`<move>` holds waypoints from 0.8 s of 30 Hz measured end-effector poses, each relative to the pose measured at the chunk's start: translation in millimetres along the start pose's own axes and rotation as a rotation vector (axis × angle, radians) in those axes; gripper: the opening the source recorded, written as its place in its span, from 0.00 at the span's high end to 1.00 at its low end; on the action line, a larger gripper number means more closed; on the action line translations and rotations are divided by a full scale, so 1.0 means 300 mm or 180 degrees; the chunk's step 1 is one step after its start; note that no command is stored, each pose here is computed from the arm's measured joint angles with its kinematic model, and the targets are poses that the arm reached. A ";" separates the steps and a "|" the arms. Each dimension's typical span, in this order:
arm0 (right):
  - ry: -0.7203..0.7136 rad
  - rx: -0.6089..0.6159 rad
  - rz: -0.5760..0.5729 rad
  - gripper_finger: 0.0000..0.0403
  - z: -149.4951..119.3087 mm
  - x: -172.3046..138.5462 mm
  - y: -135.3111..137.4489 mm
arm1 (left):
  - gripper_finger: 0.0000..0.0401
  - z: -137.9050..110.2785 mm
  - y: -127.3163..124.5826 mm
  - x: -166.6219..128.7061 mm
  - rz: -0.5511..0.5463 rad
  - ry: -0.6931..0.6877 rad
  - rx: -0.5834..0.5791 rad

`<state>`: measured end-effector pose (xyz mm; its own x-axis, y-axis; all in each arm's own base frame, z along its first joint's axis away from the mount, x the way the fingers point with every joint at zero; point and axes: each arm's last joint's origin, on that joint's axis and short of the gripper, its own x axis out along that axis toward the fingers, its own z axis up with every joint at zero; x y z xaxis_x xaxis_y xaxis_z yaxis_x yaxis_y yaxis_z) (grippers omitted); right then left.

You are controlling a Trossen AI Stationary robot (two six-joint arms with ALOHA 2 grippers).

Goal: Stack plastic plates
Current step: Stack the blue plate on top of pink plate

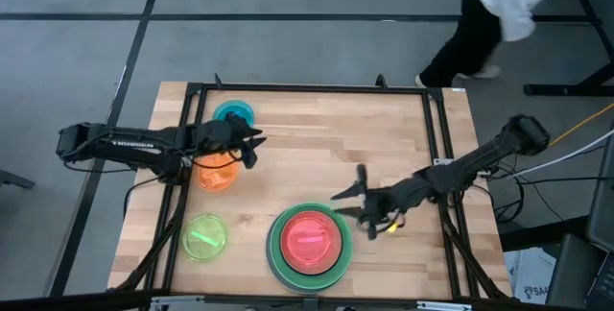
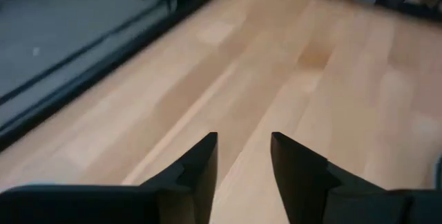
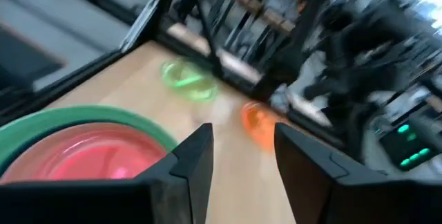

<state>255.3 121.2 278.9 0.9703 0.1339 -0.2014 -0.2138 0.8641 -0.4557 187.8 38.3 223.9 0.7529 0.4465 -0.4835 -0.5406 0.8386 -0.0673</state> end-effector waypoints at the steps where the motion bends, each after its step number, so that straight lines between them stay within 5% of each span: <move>1: -0.0136 0.0011 -0.0051 0.63 -0.005 -0.024 -0.007 | 0.66 0.002 0.006 0.010 0.0020 0.0117 0.0033; 10: -0.0626 0.0207 -0.0236 0.63 -0.052 -0.169 -0.039 | 0.55 0.004 0.053 0.109 0.0526 0.1050 0.0151; 24: -0.0478 0.0240 -0.0200 0.63 -0.070 -0.167 -0.032 | 0.57 -0.023 0.147 0.282 0.1228 0.2156 0.0047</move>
<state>206.4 96.1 275.3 0.9887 0.1446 -0.0403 -0.1487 0.9062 -0.3959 224.9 110.9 174.0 0.1165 0.4237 -0.8983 -0.7090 0.6688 0.2235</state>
